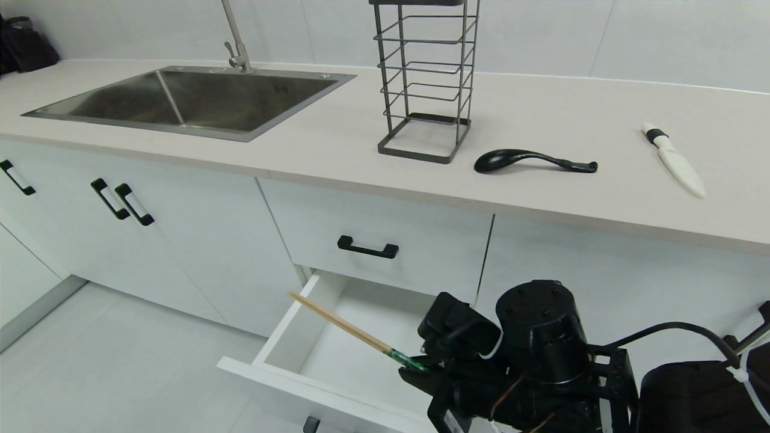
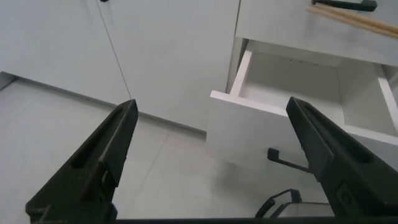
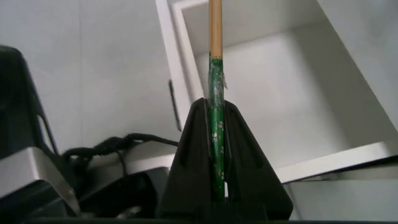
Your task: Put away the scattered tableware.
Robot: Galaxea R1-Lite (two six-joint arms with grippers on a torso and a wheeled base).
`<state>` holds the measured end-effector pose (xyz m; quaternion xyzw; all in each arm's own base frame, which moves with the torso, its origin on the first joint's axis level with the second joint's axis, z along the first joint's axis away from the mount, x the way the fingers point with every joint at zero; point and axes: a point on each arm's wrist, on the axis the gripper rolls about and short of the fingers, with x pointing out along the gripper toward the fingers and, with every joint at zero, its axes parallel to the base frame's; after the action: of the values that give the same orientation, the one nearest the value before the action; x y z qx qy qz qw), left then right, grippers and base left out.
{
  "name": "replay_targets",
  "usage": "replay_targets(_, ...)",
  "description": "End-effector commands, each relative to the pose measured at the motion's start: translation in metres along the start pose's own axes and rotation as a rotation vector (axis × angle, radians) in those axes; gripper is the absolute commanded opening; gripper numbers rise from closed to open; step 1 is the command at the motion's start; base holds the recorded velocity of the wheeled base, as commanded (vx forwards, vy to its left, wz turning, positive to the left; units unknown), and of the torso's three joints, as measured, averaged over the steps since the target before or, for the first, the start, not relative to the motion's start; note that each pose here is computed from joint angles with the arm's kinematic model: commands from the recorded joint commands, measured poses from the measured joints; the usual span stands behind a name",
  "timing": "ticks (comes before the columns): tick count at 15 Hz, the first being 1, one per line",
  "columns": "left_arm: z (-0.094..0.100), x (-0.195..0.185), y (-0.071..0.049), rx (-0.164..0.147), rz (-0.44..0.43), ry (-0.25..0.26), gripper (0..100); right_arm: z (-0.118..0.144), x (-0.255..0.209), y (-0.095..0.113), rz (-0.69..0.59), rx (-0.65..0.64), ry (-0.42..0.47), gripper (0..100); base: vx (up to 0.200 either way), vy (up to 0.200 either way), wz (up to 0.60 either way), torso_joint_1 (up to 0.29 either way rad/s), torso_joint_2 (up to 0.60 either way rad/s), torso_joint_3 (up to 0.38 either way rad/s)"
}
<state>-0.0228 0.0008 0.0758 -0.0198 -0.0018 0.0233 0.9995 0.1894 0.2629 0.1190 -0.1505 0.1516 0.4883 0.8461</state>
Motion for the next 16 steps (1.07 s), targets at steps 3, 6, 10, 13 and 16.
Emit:
replay_targets(3,0.0,0.0,0.0,0.0,0.001,0.001,100,0.013,0.008,-0.005,-0.008,-0.077,-0.023,0,0.0,0.0,0.0,-0.253,0.35,0.132)
replay_targets(6,0.0,0.0,0.0,0.0,0.001,0.001,100,0.017,0.028,-0.007,-0.013,-0.088,-0.03,0,0.0,0.0,0.0,-0.225,0.31,0.124)
replay_targets(10,0.0,0.0,0.0,0.0,0.001,0.001,100,0.019,0.049,-0.017,-0.039,-0.079,0.036,0,0.0,0.0,0.0,-0.045,0.24,0.072)
replay_targets(13,0.0,0.0,0.0,0.0,0.001,0.001,100,0.018,0.065,-0.027,-0.118,-0.067,0.109,0,0.0,0.0,0.0,-0.003,0.05,0.024)
replay_targets(16,0.0,0.0,0.0,0.0,0.001,0.001,100,0.019,0.073,-0.039,-0.193,-0.058,0.113,0,0.0,0.0,0.0,0.0,0.0,0.0)
